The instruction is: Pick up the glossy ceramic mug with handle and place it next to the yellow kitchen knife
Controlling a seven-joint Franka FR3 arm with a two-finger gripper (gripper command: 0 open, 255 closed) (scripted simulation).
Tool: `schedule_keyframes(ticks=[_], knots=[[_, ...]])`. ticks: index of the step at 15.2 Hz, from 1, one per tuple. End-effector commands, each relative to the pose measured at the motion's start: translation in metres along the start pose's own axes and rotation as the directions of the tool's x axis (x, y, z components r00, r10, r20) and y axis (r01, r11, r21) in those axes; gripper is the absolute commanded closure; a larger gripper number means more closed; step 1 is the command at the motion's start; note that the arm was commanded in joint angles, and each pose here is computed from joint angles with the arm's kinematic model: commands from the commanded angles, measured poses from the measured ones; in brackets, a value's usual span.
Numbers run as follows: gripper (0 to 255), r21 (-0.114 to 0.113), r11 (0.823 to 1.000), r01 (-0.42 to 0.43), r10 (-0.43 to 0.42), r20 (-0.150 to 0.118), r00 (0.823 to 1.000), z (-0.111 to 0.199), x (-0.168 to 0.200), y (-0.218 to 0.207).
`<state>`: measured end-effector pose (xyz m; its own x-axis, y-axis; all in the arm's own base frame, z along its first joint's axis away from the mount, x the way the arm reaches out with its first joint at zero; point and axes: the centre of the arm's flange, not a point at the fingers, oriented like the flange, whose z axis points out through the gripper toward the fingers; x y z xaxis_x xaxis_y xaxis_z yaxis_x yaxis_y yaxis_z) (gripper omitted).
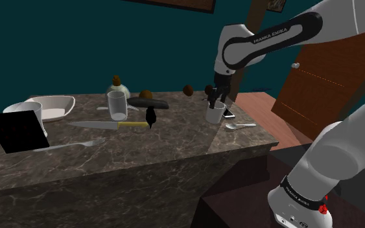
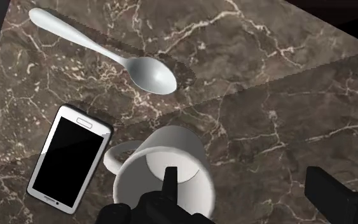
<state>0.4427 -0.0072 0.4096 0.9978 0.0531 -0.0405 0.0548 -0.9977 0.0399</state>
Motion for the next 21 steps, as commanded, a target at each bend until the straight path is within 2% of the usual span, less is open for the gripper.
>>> schedule_keyframes(ticks=[1,10,17,18,21], knots=[[0,-0.013,1.0,-0.011,0.011,-0.015,1.0,0.013,0.019,0.011],[0,-0.017,1.0,-0.015,0.015,-0.019,1.0,0.058,0.027,0.014],[0,-0.017,1.0,-0.015,0.015,-0.019,1.0,0.057,0.027,0.014],[255,-0.017,1.0,-0.015,0.015,-0.019,1.0,0.057,0.027,0.014],[255,-0.017,1.0,-0.015,0.015,-0.019,1.0,0.057,0.027,0.014]])
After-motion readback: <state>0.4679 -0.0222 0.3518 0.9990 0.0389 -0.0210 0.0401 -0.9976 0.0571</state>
